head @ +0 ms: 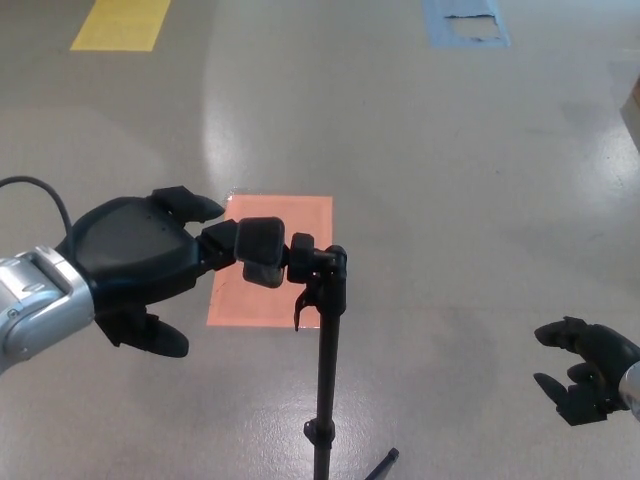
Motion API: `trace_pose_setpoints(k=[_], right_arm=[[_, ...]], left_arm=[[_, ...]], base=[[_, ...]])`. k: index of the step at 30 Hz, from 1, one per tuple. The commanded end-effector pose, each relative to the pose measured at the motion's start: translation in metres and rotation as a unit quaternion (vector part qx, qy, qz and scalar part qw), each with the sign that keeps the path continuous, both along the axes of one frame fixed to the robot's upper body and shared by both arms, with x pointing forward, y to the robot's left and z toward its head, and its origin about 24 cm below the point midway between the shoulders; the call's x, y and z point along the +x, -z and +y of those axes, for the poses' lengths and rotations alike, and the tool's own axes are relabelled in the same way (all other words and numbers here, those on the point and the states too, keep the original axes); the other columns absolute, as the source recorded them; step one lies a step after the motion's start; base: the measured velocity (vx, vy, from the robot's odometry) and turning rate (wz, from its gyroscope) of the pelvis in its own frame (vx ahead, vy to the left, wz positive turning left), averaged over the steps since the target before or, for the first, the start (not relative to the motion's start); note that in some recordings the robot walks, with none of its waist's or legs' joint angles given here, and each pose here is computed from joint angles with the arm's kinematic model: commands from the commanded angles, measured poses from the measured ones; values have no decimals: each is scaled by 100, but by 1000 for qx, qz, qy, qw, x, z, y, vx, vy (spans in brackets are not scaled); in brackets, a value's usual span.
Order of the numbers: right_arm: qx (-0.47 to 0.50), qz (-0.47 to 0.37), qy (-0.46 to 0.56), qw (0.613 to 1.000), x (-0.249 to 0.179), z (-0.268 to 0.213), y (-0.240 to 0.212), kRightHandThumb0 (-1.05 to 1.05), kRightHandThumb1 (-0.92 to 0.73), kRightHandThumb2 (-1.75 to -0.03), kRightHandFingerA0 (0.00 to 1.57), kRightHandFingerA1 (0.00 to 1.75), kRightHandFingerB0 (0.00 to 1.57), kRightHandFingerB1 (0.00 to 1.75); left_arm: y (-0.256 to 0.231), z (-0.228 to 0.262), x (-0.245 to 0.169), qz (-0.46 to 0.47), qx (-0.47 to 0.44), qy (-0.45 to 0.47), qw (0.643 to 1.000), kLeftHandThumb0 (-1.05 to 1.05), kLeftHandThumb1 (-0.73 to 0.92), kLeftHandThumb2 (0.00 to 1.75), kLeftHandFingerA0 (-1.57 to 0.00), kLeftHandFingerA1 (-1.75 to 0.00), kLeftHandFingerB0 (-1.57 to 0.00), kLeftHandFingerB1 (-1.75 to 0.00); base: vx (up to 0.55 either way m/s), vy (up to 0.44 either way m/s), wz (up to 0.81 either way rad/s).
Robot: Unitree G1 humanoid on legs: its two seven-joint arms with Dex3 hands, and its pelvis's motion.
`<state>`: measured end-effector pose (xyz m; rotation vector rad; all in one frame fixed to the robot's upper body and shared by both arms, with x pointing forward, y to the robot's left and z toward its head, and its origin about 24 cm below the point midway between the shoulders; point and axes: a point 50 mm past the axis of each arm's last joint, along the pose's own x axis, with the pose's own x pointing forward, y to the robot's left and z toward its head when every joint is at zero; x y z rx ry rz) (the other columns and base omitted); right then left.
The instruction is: The robot uses its left hand to grab the top of a phone stand kept on the floor and tilt it upwards to adjust its angle
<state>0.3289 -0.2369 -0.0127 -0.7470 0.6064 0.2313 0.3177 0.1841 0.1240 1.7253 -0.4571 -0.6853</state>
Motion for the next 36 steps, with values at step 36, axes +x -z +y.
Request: trace_pose_setpoints(k=[36], right_arm=[[10, -10, 5, 1000, 9, -5, -13, -69, -63, -94, 5, 42, 1, 36]], left_arm=[[10, 4, -4, 21, 33, -5, 999, -78, 49, 88, -4, -35, -3, -19]], base=[[0, 0, 0]])
